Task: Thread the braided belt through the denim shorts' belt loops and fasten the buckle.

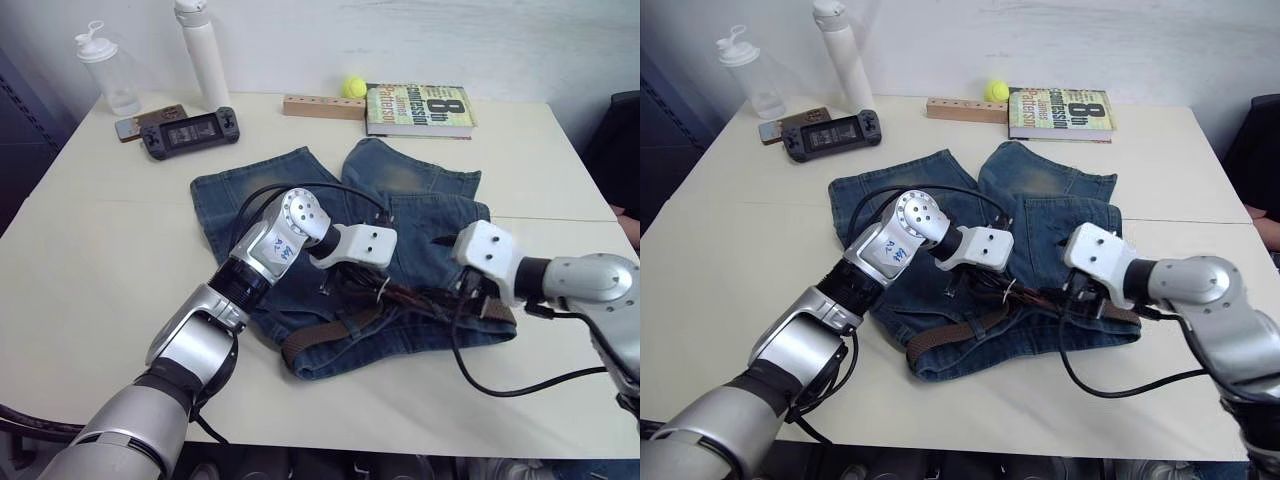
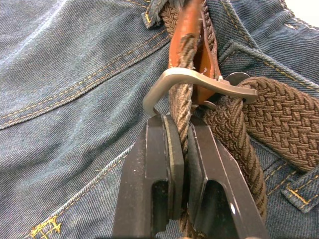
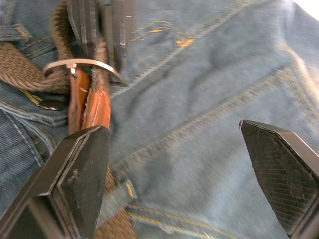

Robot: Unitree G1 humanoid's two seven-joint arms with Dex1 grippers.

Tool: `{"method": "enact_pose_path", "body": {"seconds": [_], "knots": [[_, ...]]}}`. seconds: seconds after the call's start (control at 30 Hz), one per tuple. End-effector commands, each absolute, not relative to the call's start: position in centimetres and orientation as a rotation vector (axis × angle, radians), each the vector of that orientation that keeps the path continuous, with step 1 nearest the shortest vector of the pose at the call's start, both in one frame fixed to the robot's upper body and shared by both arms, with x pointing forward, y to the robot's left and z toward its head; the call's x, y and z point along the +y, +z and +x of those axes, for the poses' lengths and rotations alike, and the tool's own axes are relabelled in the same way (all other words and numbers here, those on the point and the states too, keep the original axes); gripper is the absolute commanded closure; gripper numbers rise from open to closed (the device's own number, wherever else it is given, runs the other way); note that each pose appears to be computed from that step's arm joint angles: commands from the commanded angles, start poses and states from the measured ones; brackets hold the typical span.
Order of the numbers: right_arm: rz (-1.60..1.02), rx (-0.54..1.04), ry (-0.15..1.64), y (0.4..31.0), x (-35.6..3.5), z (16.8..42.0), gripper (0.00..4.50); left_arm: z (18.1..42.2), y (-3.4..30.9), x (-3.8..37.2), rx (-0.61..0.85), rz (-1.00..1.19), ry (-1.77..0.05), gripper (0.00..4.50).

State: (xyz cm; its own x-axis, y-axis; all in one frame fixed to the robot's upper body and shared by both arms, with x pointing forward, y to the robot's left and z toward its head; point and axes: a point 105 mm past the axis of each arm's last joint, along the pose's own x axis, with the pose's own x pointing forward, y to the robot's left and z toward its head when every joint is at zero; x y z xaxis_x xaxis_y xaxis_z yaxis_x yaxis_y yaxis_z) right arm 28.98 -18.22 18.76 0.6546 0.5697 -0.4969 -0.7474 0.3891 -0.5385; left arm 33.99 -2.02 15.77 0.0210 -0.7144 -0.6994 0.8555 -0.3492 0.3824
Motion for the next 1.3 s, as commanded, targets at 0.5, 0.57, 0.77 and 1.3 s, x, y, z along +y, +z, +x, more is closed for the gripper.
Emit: {"method": "enact_pose_path", "body": {"seconds": [0.5,0.57,0.77,1.3], "knots": [[-0.773,0.216,0.895,17.5,-16.7,28.4,0.05,33.3,17.0,-3.3,0.12,1.021,-1.656,4.5],[-0.757,0.202,0.905,17.5,-16.2,28.4,0.05,33.3,17.0,-3.3,0.122,1.018,-1.656,4.5],[-0.72,0.191,0.914,17.5,-15.7,28.5,0.57,33.1,17.0,-3.4,0.121,1.015,-1.659,4.5],[-0.714,0.185,0.96,16.8,-14.5,28.6,4.5,32.1,19.3,-1.7,0.175,0.8,-1.692,2.05]]}}
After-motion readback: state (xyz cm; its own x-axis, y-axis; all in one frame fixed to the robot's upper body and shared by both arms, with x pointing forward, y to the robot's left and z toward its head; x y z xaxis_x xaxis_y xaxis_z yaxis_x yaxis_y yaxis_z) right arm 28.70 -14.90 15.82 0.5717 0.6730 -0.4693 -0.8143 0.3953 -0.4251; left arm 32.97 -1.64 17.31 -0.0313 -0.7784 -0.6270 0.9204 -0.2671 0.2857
